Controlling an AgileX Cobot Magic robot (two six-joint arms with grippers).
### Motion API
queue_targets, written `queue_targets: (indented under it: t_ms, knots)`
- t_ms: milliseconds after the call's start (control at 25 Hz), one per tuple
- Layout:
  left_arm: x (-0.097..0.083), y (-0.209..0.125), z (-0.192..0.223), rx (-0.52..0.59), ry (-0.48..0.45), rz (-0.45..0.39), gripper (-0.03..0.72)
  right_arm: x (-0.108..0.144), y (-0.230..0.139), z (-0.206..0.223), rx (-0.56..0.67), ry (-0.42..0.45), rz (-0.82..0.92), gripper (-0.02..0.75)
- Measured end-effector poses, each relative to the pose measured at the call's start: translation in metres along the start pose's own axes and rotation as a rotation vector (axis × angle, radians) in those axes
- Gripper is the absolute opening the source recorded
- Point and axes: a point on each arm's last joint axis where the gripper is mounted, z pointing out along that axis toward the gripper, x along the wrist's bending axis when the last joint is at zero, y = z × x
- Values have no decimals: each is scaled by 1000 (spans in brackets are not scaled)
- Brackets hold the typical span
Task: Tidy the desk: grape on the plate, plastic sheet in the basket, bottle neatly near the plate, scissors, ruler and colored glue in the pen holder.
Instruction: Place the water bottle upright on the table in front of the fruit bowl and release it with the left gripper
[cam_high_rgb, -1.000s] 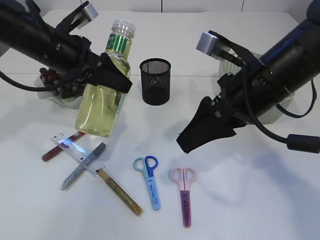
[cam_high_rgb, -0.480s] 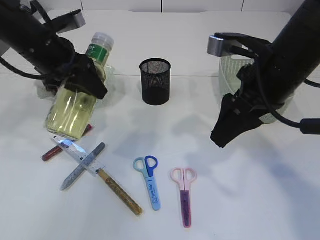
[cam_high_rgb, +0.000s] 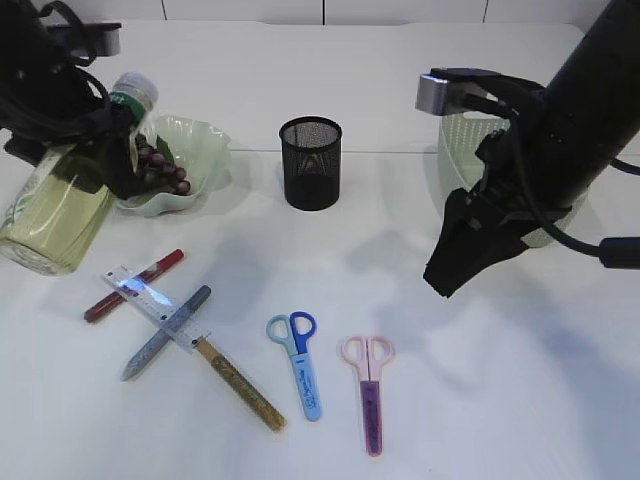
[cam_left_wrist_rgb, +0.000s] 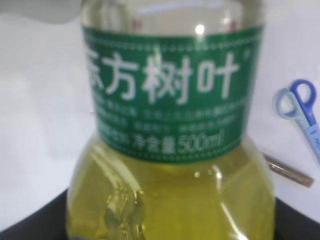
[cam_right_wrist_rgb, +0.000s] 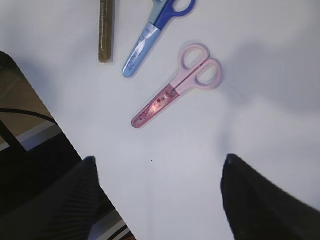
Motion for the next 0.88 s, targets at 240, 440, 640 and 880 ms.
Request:
queue_targets:
  t_ms: [240, 440, 640, 880]
  knots:
    - [6, 9, -17, -51, 97, -33, 453, -3, -2, 0, 25, -34, 101, 585]
    - [12, 14, -30, -89, 180, -72, 453, -17, -14, -2, 113, -215, 357, 585]
    - [16, 17, -43, -126, 245, -69, 453, -33, -24, -9, 147, -383, 524, 585]
    - [14, 11, -63, -175, 249, -86, 453, -36, -24, -10, 130, -420, 567, 585]
